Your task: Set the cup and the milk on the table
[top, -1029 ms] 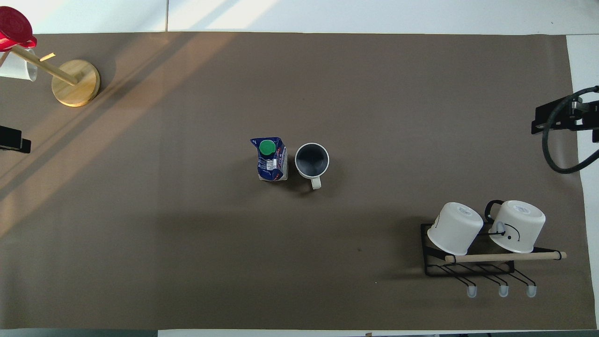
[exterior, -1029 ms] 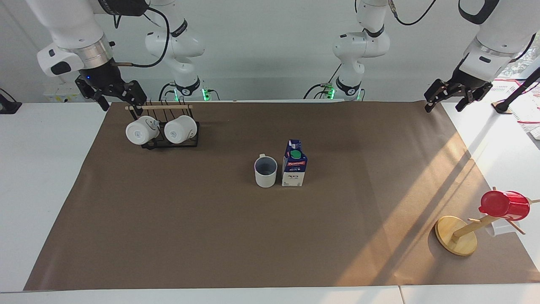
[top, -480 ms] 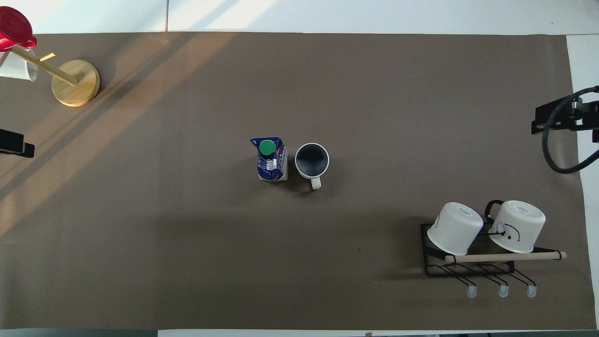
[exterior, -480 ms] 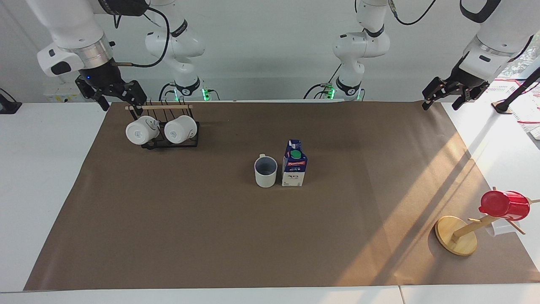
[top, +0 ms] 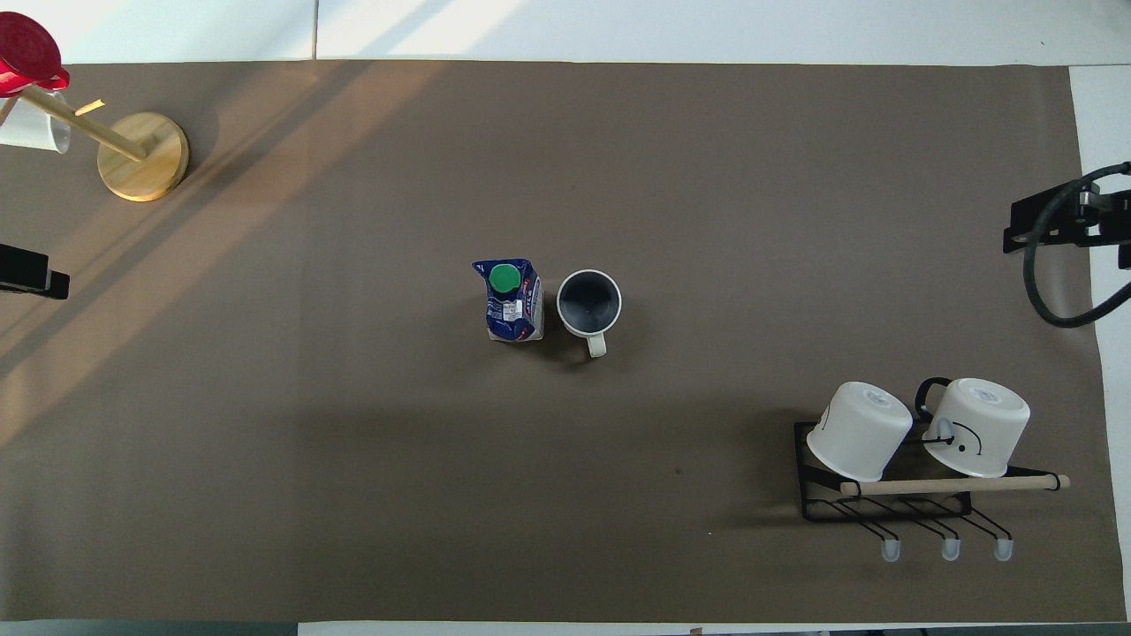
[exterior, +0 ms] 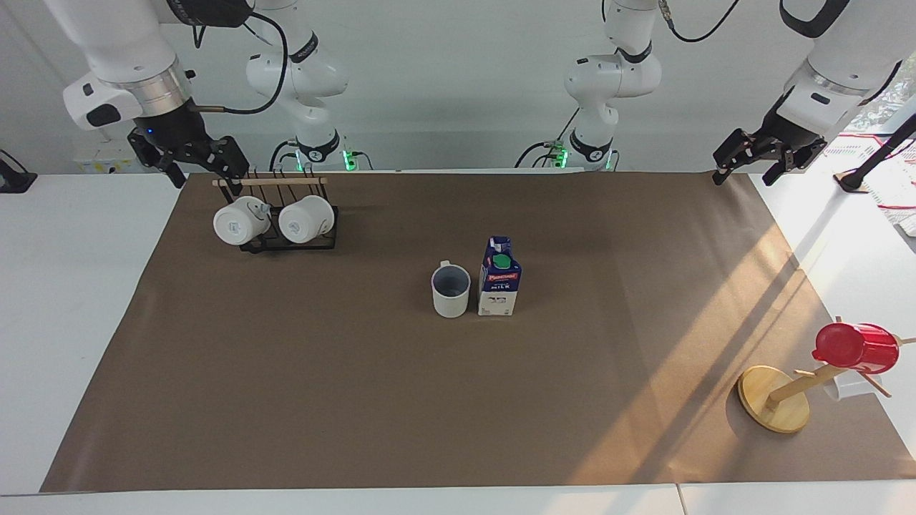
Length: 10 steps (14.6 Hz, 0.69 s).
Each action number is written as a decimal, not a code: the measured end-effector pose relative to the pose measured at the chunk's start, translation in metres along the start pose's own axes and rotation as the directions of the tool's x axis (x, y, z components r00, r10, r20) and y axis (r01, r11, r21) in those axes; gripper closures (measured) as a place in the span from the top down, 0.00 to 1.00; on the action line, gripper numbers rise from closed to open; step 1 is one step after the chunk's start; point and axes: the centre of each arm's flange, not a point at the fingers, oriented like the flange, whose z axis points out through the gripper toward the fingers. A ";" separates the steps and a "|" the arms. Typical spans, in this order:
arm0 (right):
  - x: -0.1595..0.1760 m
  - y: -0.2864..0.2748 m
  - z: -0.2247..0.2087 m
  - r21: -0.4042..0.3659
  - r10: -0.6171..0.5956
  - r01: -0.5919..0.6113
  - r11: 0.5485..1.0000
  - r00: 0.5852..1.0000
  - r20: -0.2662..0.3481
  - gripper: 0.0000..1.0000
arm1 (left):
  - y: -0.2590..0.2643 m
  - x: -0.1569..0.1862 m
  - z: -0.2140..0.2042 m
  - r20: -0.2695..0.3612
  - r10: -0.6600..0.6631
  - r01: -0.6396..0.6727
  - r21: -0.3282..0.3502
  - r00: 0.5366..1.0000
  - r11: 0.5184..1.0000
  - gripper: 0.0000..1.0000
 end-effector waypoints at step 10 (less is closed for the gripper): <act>0.000 0.000 0.000 0.000 0.000 0.000 1.000 1.000 0.000 1.00 | 0.001 -0.001 -0.002 -0.003 0.002 -0.002 0.000 1.000 1.000 1.00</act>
